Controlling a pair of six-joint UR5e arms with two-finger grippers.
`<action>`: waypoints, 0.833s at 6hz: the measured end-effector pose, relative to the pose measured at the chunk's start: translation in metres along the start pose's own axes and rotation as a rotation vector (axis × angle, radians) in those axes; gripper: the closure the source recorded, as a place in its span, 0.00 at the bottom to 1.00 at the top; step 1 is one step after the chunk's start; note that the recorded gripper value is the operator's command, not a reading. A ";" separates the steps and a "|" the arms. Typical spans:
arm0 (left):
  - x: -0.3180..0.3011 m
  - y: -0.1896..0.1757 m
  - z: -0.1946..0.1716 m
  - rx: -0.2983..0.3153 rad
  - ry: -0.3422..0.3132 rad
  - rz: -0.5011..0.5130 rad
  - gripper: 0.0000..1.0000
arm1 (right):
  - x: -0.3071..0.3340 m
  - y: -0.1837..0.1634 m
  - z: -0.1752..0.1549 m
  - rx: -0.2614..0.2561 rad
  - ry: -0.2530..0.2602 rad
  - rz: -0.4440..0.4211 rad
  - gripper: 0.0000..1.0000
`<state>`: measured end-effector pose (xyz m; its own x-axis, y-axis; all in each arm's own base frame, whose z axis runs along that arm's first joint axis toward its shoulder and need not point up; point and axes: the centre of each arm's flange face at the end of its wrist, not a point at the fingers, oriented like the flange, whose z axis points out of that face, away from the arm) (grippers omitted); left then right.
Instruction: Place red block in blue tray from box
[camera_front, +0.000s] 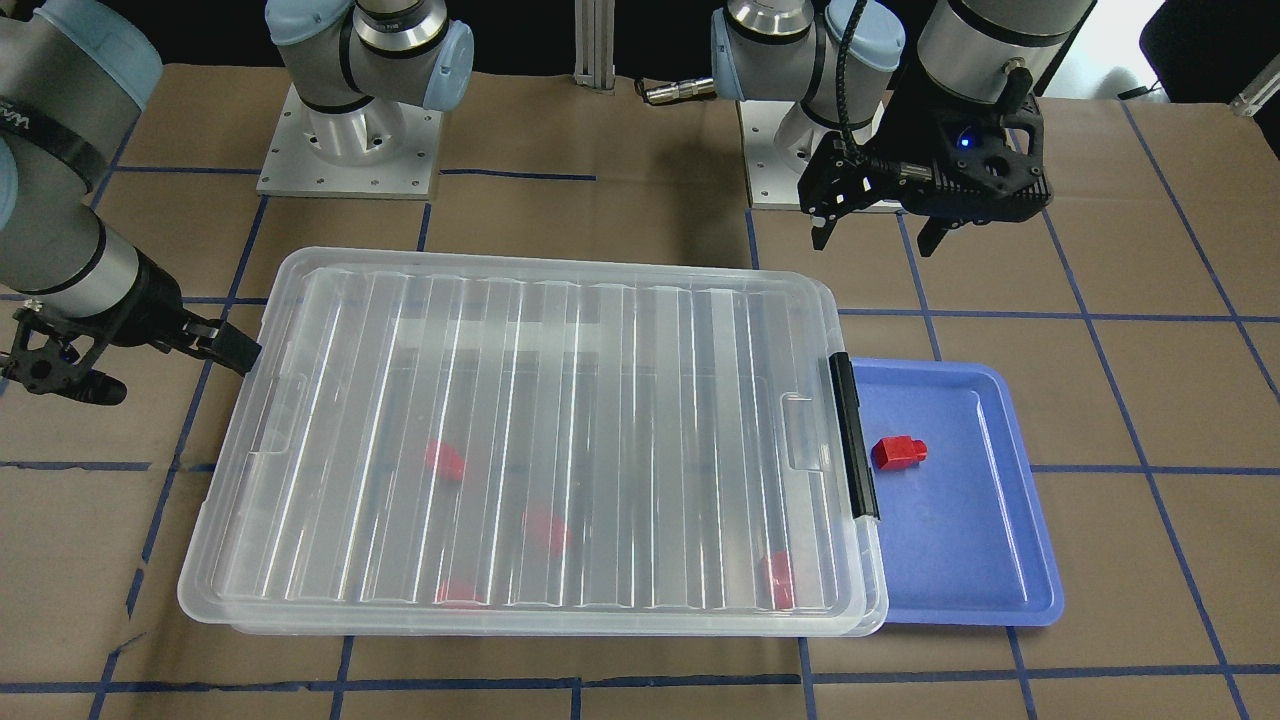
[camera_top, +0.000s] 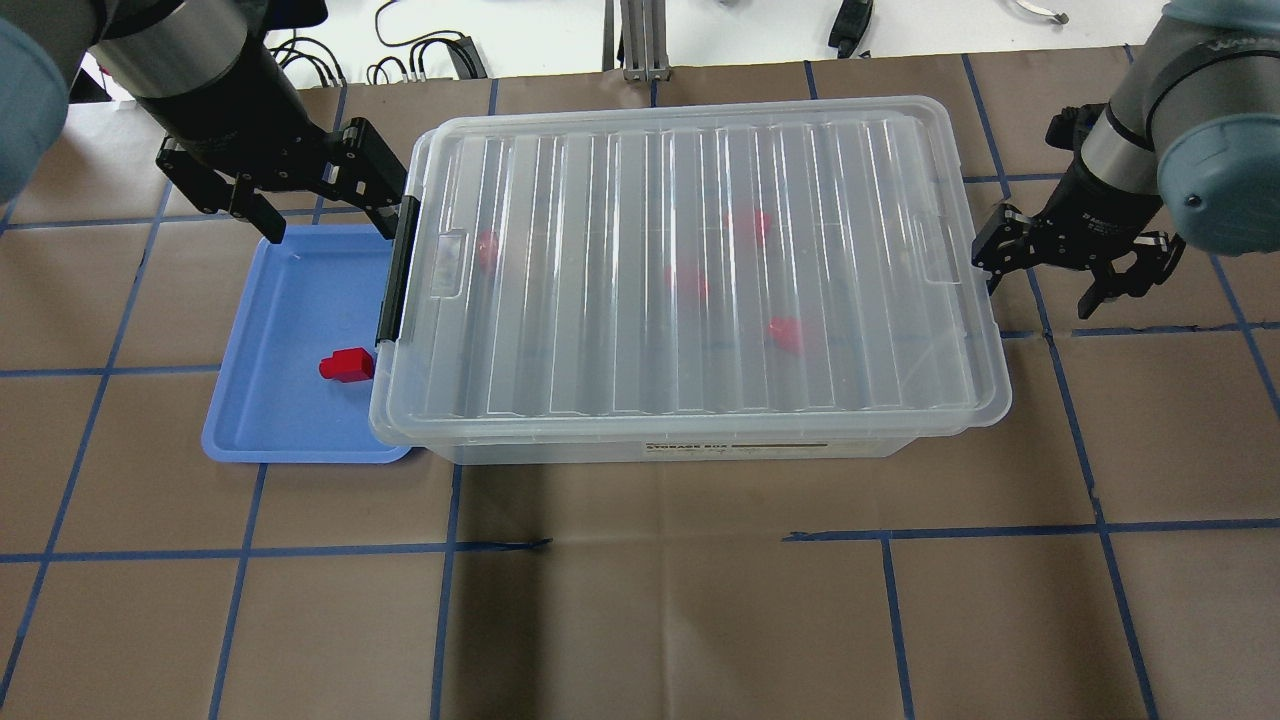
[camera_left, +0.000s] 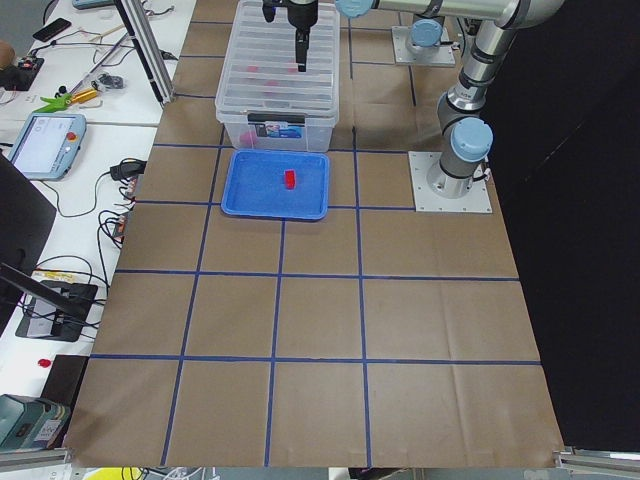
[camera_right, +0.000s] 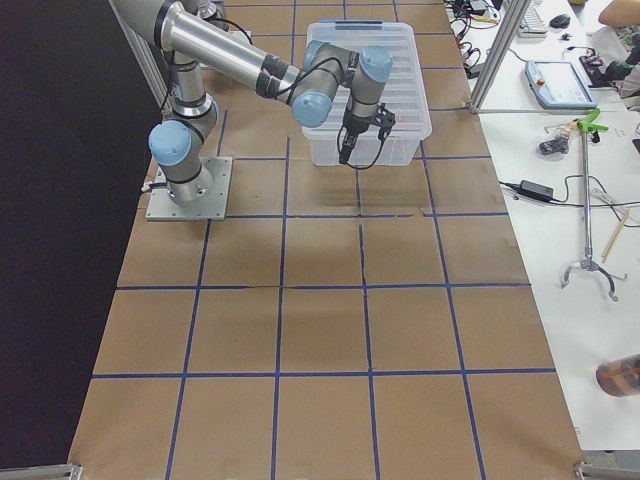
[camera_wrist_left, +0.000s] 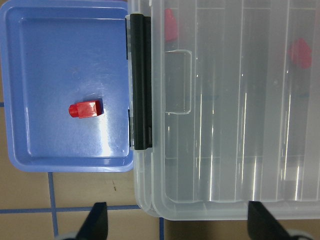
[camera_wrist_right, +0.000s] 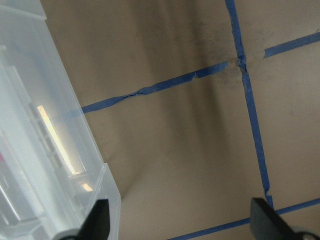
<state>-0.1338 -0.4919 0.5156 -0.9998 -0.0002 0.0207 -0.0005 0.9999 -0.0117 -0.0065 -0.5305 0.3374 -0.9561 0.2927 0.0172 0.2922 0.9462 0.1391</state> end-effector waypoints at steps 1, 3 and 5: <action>0.005 0.001 0.000 0.004 -0.015 -0.020 0.02 | -0.001 -0.002 -0.005 0.020 0.001 -0.007 0.00; 0.009 0.002 0.001 0.008 -0.022 -0.012 0.02 | -0.011 -0.012 -0.051 0.103 0.013 -0.046 0.00; 0.009 0.001 0.001 0.008 -0.022 -0.006 0.02 | -0.052 0.001 -0.120 0.153 0.041 -0.117 0.00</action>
<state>-0.1429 -0.4906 0.5144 -1.0000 -0.0061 -0.0015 -0.0061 0.9998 -0.0195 0.0401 -0.5612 0.4552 -0.9831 0.1761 0.0509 0.1759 0.9844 -0.0092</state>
